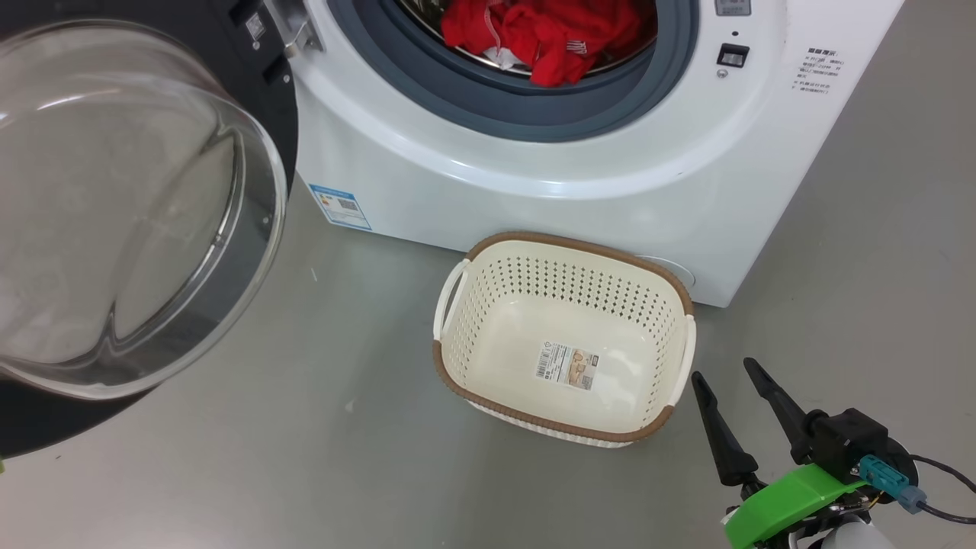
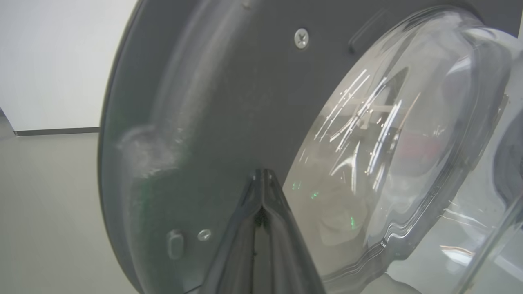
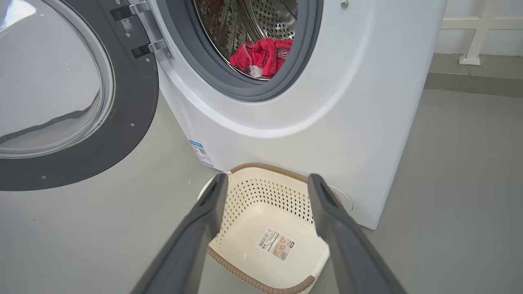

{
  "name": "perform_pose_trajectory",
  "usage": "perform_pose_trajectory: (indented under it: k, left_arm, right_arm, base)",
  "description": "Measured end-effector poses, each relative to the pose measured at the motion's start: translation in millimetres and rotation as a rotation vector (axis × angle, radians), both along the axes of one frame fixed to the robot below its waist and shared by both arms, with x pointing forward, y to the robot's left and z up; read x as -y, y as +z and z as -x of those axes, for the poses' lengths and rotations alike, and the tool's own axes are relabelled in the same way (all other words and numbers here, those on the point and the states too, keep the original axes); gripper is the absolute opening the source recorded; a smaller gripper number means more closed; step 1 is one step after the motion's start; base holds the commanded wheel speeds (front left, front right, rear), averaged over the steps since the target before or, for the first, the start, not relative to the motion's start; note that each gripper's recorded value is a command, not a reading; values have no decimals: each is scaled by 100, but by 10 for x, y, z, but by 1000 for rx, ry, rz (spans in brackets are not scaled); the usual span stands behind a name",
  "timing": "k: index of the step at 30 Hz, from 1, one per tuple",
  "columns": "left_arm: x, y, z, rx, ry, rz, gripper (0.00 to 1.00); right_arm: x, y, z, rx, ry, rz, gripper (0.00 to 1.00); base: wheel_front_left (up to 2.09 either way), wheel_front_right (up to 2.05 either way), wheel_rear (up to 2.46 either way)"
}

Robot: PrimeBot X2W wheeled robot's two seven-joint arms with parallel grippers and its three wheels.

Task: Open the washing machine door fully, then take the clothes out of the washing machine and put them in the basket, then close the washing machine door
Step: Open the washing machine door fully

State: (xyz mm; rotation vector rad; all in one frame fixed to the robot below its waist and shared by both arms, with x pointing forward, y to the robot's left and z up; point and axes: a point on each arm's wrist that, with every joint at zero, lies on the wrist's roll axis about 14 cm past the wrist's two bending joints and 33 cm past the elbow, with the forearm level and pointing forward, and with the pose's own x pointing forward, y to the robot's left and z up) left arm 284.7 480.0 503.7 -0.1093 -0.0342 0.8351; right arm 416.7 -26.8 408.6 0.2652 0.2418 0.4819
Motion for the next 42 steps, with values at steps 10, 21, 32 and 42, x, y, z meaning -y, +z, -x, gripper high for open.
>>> perform_pose_trajectory:
  k: [10,21,32,42]
  left_arm:
    - [166,44,24,27,-45,-9,0]
    - [553,-17,26,37,-149,-11,13]
    - [1189,-99,-124,50,-336,5,100]
    - [1674,-138,-337,50,-507,16,100]
  right_arm:
    - [-26,167,23,41,3,-4,100]
    - [-4,310,49,76,-5,-6,100]
    - [255,372,133,88,-78,0,100]
    - [600,445,168,107,-180,5,100]
  base:
    - [0,0,0]
    - [0,0,0]
    - [0,0,0]
    - [0,0,0]
